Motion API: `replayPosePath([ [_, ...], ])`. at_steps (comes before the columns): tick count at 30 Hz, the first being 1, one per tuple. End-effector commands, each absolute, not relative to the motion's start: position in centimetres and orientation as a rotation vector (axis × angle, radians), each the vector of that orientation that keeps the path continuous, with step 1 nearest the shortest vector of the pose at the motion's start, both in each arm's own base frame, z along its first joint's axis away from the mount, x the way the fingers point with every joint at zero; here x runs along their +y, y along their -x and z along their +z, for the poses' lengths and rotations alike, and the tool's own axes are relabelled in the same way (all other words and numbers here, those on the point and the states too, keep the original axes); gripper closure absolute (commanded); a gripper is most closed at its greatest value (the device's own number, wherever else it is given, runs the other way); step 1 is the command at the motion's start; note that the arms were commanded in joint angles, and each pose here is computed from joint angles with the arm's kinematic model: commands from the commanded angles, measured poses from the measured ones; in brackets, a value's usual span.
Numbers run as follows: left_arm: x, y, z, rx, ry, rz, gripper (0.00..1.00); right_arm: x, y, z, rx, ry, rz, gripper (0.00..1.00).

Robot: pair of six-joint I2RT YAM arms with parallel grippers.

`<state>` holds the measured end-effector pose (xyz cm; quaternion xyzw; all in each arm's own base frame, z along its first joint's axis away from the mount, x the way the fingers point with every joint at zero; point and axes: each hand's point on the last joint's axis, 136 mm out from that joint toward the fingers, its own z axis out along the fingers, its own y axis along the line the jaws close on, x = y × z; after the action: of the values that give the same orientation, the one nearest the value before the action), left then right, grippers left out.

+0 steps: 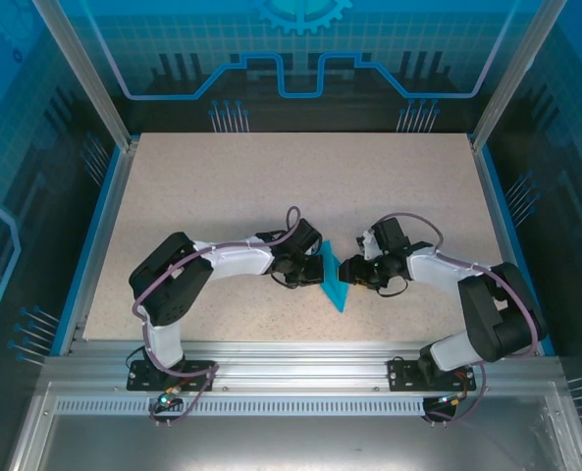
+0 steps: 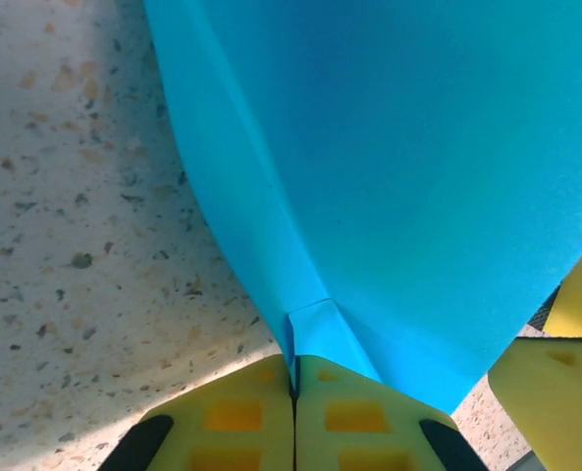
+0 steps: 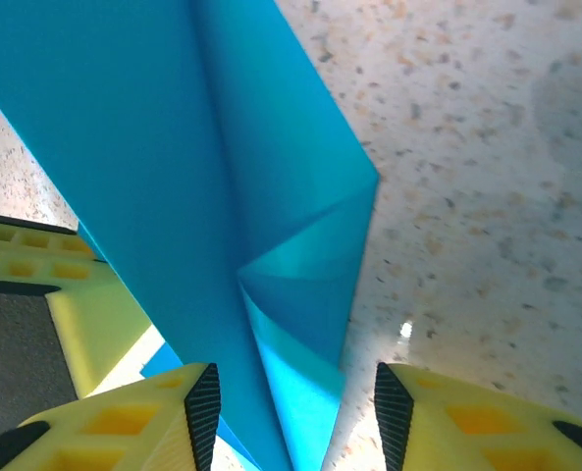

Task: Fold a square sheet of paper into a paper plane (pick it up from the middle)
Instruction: Turn over a paper plane at the center of the table, then move the paper plane to the center of the table.

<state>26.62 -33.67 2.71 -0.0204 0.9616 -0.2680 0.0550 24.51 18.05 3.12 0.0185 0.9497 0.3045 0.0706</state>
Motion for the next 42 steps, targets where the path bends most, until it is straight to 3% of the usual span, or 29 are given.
replayPosePath([
  [1,-33.9,-26.5,3.7,2.887,0.046,-0.835,0.93,19.5,-24.6,3.5,2.854,0.027,0.947,0.52],
  [15,-33.8,-26.7,3.9,2.869,0.062,-0.846,0.93,19.4,-23.4,4.0,2.876,0.142,0.724,0.53],
  [34,-34.0,-26.7,3.8,2.862,0.072,-0.862,0.93,21.3,-22.7,3.4,2.911,0.284,0.645,0.54],
  [42,-33.8,-26.6,3.8,2.862,0.083,-0.865,0.93,21.1,-22.6,2.1,2.961,0.337,0.478,0.66],
])
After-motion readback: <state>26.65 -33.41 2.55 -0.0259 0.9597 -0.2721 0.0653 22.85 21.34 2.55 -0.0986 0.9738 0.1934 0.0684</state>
